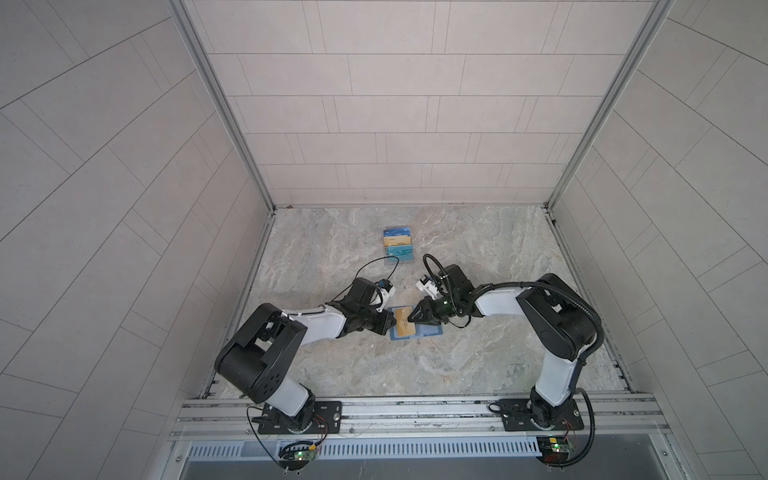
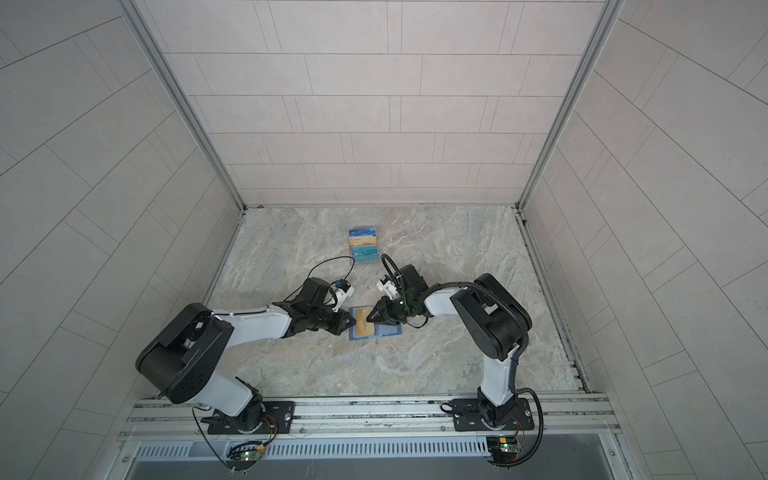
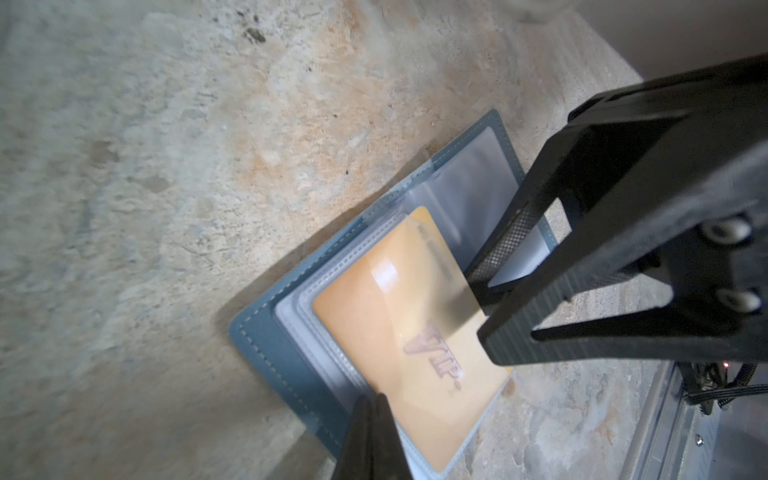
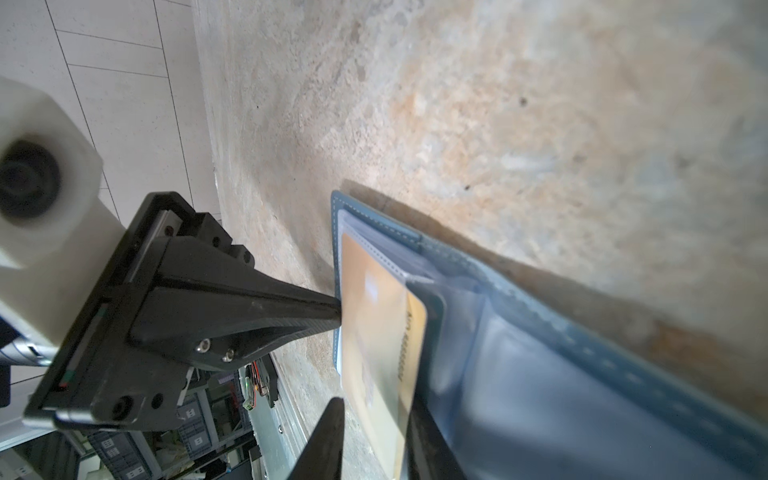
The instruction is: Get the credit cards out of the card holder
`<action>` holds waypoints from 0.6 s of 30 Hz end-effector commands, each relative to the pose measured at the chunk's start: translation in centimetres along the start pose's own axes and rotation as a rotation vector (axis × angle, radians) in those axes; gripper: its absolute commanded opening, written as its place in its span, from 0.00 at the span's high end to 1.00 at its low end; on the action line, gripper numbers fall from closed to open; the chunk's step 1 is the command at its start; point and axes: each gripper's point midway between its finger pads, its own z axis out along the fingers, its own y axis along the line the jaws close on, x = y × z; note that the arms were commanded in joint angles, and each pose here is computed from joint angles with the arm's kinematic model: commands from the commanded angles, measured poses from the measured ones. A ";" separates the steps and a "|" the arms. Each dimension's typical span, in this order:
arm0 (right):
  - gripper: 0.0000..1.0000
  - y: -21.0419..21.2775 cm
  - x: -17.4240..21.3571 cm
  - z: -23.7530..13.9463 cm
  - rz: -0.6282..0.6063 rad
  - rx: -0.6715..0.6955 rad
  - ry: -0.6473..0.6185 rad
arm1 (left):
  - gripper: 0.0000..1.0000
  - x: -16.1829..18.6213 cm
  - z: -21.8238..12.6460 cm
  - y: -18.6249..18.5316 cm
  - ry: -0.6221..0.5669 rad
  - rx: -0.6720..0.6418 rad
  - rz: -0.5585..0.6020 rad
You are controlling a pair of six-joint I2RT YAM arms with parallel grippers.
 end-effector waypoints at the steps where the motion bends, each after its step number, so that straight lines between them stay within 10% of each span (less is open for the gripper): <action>1: 0.71 0.1 0.2 0.5 -0.013 -0.024 0.028 | 1.00 0.8 0.2 0.4 0.040 -0.024 -0.007; 18: 0.71 1.5 -0.6 0.7 -0.047 -0.056 0.019 | 1.00 0.7 0.3 0.5 0.040 -0.023 -0.011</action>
